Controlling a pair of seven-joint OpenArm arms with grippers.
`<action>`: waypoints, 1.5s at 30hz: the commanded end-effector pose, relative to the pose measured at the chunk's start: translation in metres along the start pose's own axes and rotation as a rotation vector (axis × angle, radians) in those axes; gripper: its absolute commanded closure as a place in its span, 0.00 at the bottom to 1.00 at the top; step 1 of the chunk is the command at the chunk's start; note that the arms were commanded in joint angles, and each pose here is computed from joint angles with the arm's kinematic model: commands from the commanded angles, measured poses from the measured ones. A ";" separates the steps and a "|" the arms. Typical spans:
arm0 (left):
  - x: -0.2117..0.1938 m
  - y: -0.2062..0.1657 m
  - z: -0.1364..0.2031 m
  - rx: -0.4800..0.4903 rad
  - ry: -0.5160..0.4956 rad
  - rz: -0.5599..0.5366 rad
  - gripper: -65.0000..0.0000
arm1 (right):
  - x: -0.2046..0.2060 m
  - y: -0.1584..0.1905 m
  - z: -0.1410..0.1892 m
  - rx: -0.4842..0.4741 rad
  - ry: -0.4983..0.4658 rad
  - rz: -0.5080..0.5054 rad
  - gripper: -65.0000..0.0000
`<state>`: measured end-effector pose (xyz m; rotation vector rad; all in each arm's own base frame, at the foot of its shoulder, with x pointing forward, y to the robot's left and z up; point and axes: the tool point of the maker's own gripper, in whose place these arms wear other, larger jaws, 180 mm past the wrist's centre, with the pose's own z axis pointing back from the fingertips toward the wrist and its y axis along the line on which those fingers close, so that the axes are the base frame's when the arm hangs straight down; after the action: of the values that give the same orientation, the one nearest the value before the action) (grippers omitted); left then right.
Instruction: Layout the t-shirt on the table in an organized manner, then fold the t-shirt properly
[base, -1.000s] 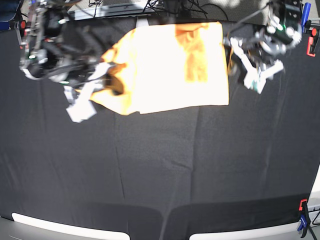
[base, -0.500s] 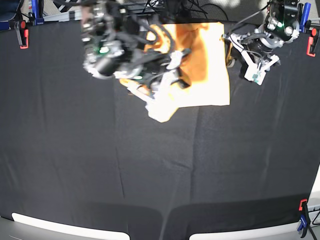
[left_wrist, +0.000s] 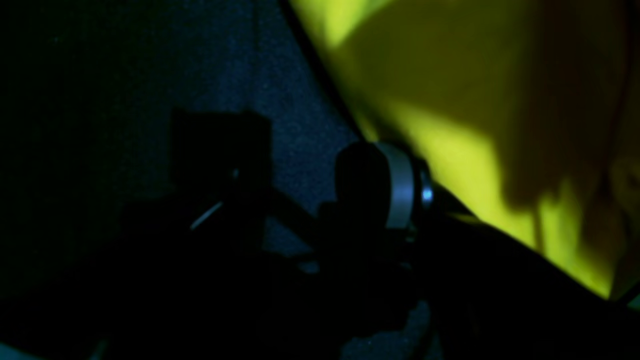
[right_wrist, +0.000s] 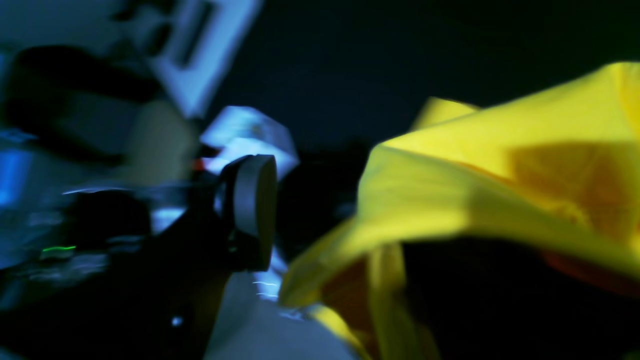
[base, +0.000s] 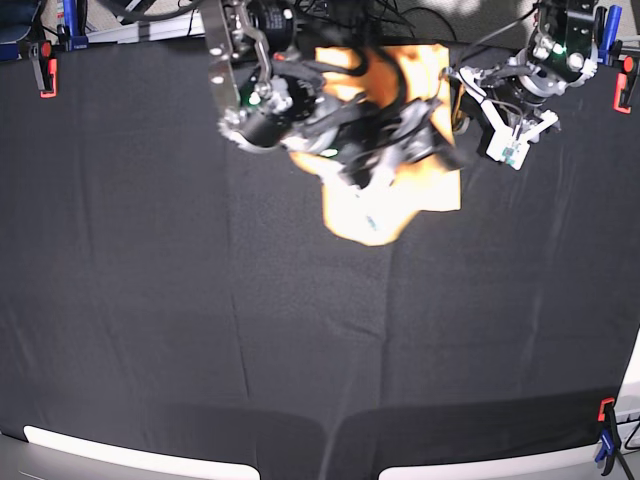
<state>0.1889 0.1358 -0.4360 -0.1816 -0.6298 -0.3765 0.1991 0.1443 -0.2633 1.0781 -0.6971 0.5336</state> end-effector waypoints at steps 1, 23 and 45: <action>-0.010 0.009 0.003 0.027 0.047 -0.005 0.56 | 0.018 0.018 0.000 0.076 -0.065 0.014 0.54; 0.000 0.113 0.050 0.240 -0.045 0.157 0.56 | 0.029 0.024 0.015 0.024 0.006 0.276 0.54; 0.007 0.114 0.050 0.243 -0.082 0.152 0.56 | -0.093 0.010 0.083 -0.095 0.450 0.770 0.54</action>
<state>0.2068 0.2496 -0.4063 -0.0193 -0.7001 -0.1347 0.1099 0.0619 -0.3073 0.5107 -0.6822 1.3323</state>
